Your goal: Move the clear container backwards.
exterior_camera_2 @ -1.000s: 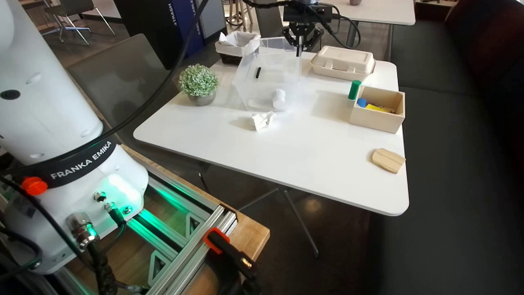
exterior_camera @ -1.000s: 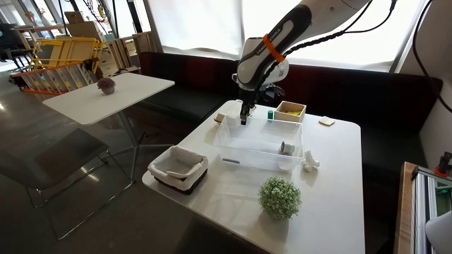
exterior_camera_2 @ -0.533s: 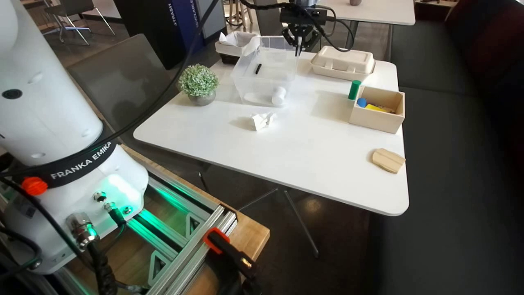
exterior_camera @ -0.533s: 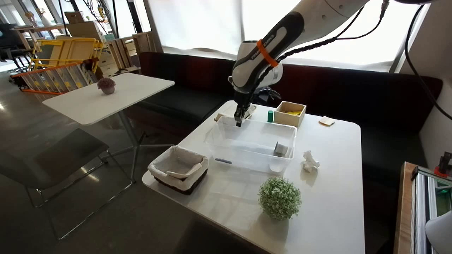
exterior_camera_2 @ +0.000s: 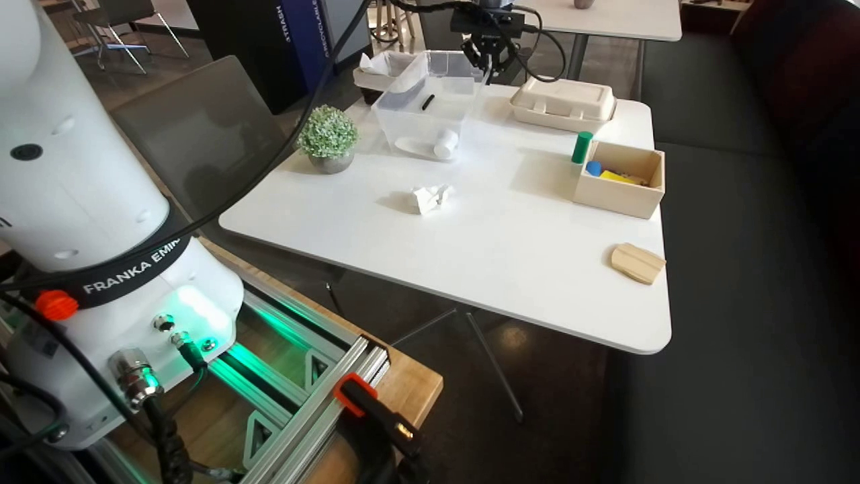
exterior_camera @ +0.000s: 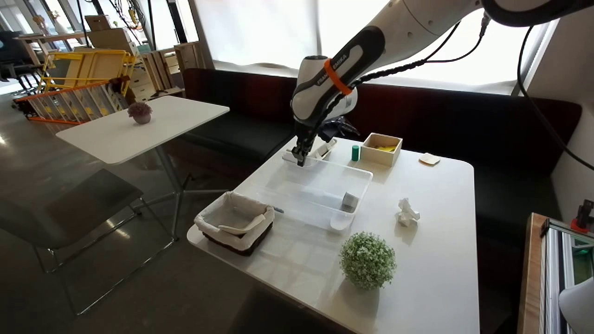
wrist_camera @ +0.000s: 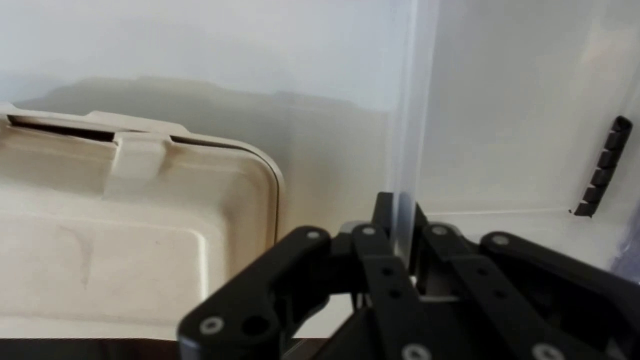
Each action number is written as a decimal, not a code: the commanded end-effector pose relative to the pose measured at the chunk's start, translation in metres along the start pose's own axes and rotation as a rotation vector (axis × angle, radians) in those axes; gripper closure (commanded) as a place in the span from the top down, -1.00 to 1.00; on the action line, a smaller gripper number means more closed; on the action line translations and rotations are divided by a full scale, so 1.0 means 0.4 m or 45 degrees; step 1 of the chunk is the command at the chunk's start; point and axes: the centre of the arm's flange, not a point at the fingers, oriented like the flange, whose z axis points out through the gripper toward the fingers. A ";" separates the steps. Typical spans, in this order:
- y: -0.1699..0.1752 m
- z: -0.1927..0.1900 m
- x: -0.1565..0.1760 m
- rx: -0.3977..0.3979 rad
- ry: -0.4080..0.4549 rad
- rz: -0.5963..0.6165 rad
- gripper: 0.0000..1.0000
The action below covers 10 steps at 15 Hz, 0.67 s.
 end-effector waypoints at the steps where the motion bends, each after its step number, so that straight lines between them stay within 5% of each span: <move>1: -0.003 0.040 0.061 -0.066 0.014 0.089 -0.97; 10: 0.007 0.077 0.152 -0.168 0.060 0.141 -0.97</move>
